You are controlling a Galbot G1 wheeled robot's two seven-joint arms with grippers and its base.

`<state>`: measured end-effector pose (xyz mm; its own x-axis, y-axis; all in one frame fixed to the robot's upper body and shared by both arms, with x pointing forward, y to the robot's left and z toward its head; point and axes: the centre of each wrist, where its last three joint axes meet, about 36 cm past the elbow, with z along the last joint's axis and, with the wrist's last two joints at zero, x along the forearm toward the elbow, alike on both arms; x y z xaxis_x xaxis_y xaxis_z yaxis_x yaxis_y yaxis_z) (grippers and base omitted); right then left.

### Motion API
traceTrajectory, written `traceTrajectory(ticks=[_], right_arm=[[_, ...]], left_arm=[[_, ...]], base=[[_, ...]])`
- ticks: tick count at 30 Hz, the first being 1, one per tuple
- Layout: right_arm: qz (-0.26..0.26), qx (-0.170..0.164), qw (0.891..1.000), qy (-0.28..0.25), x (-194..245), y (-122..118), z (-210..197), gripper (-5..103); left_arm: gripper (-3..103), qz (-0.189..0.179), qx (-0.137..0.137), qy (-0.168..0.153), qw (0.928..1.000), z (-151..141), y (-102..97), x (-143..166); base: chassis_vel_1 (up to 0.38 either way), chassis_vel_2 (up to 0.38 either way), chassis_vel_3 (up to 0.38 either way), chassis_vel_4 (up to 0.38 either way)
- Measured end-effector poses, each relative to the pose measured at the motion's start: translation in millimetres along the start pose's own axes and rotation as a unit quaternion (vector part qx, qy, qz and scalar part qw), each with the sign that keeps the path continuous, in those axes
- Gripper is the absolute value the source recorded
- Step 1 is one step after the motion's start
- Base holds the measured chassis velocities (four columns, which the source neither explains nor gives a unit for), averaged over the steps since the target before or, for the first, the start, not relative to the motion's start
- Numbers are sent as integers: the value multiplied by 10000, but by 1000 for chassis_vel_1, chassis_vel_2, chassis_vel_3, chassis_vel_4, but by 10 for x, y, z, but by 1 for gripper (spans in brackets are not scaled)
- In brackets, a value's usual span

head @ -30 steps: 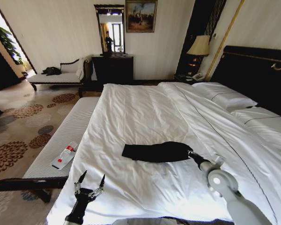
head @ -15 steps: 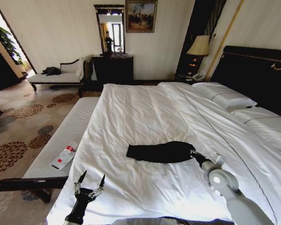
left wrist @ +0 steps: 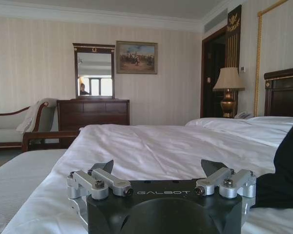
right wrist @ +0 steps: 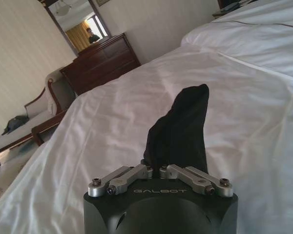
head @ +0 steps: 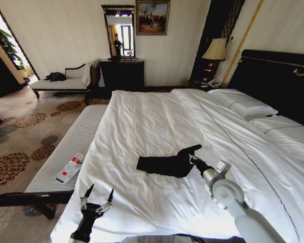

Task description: Fold the clothes on the bed.

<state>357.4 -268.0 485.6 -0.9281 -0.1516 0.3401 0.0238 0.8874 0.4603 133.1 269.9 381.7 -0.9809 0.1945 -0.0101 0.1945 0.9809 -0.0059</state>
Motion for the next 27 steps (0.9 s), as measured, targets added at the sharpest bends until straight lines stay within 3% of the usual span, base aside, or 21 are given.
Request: traceTrajectory(ticks=[14, 27], right_arm=[[-747, 62, 9963, 422, -97, 477, 49, 1], [-877, 296, 9936, 648, -504, 638, 441, 1]], left_arm=[[100, 0, 0, 0, 10000, 0, 0, 0], [100, 0, 0, 0, 10000, 0, 0, 0]], base=[[0, 0, 0, 0], [0, 0, 0, 0]])
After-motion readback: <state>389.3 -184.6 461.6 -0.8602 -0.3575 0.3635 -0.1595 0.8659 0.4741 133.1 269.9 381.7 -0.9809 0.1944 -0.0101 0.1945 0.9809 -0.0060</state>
